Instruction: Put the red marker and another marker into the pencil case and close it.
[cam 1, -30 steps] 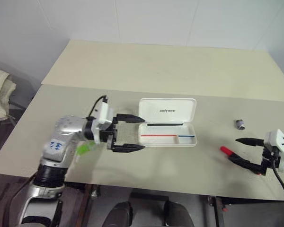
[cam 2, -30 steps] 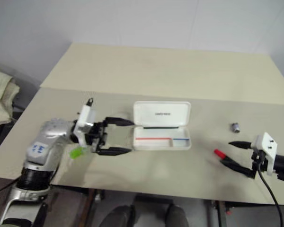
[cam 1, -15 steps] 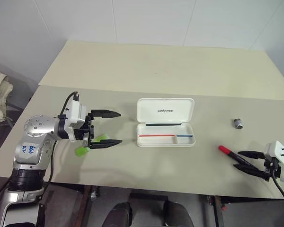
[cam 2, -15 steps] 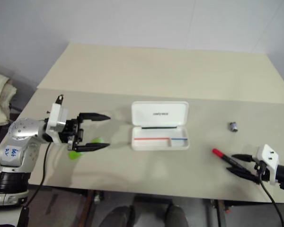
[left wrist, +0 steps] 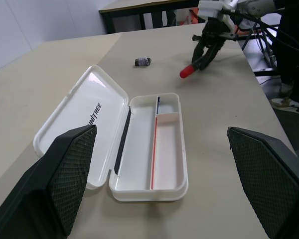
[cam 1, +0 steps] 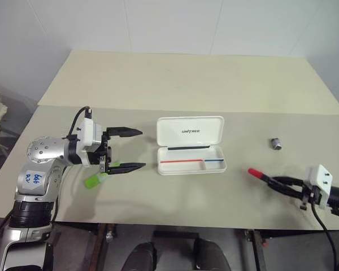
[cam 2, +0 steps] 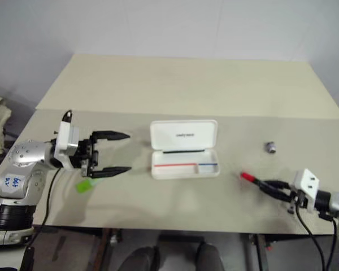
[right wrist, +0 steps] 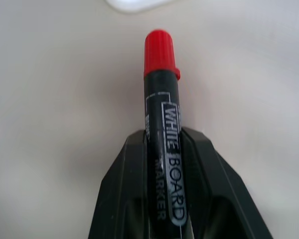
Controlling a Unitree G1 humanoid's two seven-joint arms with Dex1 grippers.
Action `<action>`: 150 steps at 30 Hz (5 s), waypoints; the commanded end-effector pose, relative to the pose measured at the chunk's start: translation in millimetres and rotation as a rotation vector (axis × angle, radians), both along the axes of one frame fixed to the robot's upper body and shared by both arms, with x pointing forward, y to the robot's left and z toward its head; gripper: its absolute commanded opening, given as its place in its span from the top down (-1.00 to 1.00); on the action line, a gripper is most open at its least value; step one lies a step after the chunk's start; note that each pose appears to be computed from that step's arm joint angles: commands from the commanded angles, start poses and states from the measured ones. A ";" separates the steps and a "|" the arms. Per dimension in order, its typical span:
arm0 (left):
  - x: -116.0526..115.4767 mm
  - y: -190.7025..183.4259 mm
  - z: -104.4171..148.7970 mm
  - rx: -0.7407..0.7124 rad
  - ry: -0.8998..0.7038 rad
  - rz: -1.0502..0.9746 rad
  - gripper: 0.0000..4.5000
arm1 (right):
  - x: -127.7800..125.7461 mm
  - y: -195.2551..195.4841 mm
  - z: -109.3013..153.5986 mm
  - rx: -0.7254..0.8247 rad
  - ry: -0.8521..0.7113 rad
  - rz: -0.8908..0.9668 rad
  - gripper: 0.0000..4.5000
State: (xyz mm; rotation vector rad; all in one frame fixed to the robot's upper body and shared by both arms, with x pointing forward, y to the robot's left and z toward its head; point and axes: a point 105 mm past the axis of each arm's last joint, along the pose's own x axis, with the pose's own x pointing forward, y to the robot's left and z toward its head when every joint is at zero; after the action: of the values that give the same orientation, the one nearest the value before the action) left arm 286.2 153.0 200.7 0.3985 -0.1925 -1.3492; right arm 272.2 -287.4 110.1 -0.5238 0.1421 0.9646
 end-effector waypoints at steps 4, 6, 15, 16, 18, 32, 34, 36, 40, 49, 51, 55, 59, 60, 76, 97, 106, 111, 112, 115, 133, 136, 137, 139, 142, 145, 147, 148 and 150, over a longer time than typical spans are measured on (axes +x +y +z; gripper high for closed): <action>-3.1 7.4 -0.2 0.002 -0.031 0.019 -1.00 | 31.4 59.9 56.4 0.049 -0.180 0.182 0.74; -4.4 10.8 -2.6 -0.004 -0.025 0.041 -1.00 | 31.8 90.2 61.4 0.055 -0.171 0.298 0.74; -11.3 13.8 -10.9 -0.004 -0.025 0.082 -1.00 | 34.1 176.1 57.7 0.047 -0.144 0.603 0.74; -12.0 13.4 -11.3 -0.007 -0.025 0.085 -1.00 | 36.2 183.7 56.2 0.038 -0.154 0.618 0.74; -12.9 12.9 -11.6 -0.011 -0.026 0.089 -1.00 | 38.8 191.9 55.0 0.025 -0.164 0.634 0.74; -23.3 5.3 -14.2 -0.027 -0.025 0.106 -1.00 | 76.6 204.7 55.4 -0.093 -0.289 0.569 0.74; -23.4 4.6 -14.3 -0.030 -0.023 0.106 -1.00 | 75.2 204.7 53.4 -0.092 -0.269 0.580 0.58; -22.4 4.9 -14.2 -0.032 -0.022 0.107 -1.00 | 72.7 204.9 52.7 -0.087 -0.258 0.594 0.27; -20.5 5.0 -13.8 -0.038 -0.019 0.108 -1.00 | 71.9 207.3 58.0 -0.068 -0.288 0.593 -0.37; -20.4 13.5 -20.1 -0.041 0.002 0.162 -1.00 | 35.0 204.7 94.6 0.192 -0.207 0.655 -0.99; -22.8 22.8 -24.3 -0.050 0.011 0.217 -1.00 | 26.0 195.5 104.8 0.248 -0.178 0.636 -0.99; -33.3 51.6 -34.8 -0.098 0.050 0.367 -1.00 | 21.7 167.5 122.6 0.294 -0.168 0.536 -0.99; -46.9 77.0 -48.9 -0.102 0.087 0.497 -1.00 | 23.1 140.7 128.1 0.291 -0.186 0.454 -0.99; -49.7 82.4 -53.1 -0.095 0.096 0.522 -1.00 | 22.0 135.9 125.1 0.270 -0.187 0.453 -0.99; -43.0 122.1 -107.9 -0.024 0.175 0.658 -1.00 | 17.8 124.2 107.6 0.140 -0.189 0.474 -0.99; -15.8 111.5 -146.4 0.070 0.228 0.642 0.50 | 10.9 121.7 106.6 0.126 -0.192 0.469 -1.00; -9.4 74.6 -97.3 -0.083 0.107 0.489 0.50 | 13.4 115.8 99.5 0.121 -0.186 0.448 -1.00; -9.0 55.0 -67.2 -0.098 0.076 0.354 0.50 | 17.1 108.0 92.1 0.118 -0.185 0.404 -1.00; -7.9 51.0 -62.8 -0.094 0.072 0.333 0.50 | 17.5 106.1 90.9 0.116 -0.185 0.394 -1.00; -5.0 39.1 -52.2 -0.086 0.060 0.268 0.50 | 16.9 101.2 86.0 0.113 -0.179 0.369 -1.00; 19.8 -87.6 -72.2 0.038 0.129 -0.050 0.50 | -18.8 70.1 69.0 0.090 -0.182 0.182 -1.00; 27.5 -95.0 -81.7 0.064 0.148 -0.028 0.50 | -24.5 69.3 68.4 0.090 -0.184 0.165 -1.00; 30.8 -97.2 -83.8 0.074 0.150 -0.022 0.50 | -26.4 68.4 68.5 0.091 -0.185 0.156 -1.00; 35.8 -100.0 -86.2 0.090 0.148 -0.014 0.50 | -29.4 67.3 68.6 0.091 -0.187 0.140 -1.00; 40.3 -104.5 -85.0 0.092 0.143 -0.018 0.50 | -32.4 66.6 67.9 0.091 -0.187 0.127 -1.00; 41.4 -109.1 -84.3 0.093 0.134 -0.036 0.50 | -33.2 67.1 67.5 0.092 -0.186 0.123 -1.00; 39.9 -112.9 -82.9 0.090 0.131 -0.060 0.50 | -32.5 67.9 67.4 0.092 -0.186 0.121 -1.00; 38.9 -114.2 -82.5 0.091 0.131 -0.071 0.50 | -31.9 68.2 67.3 0.092 -0.186 0.120 -1.00; 37.4 -115.1 -81.6 0.093 0.131 -0.085 0.50 | -31.0 69.0 67.5 0.093 -0.187 0.120 -1.00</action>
State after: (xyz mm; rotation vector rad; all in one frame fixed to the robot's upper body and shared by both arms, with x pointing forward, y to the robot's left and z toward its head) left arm 325.1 43.4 107.2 0.3541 0.0127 -1.4351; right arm 242.5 -219.4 164.8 -0.5055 -0.0598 1.0358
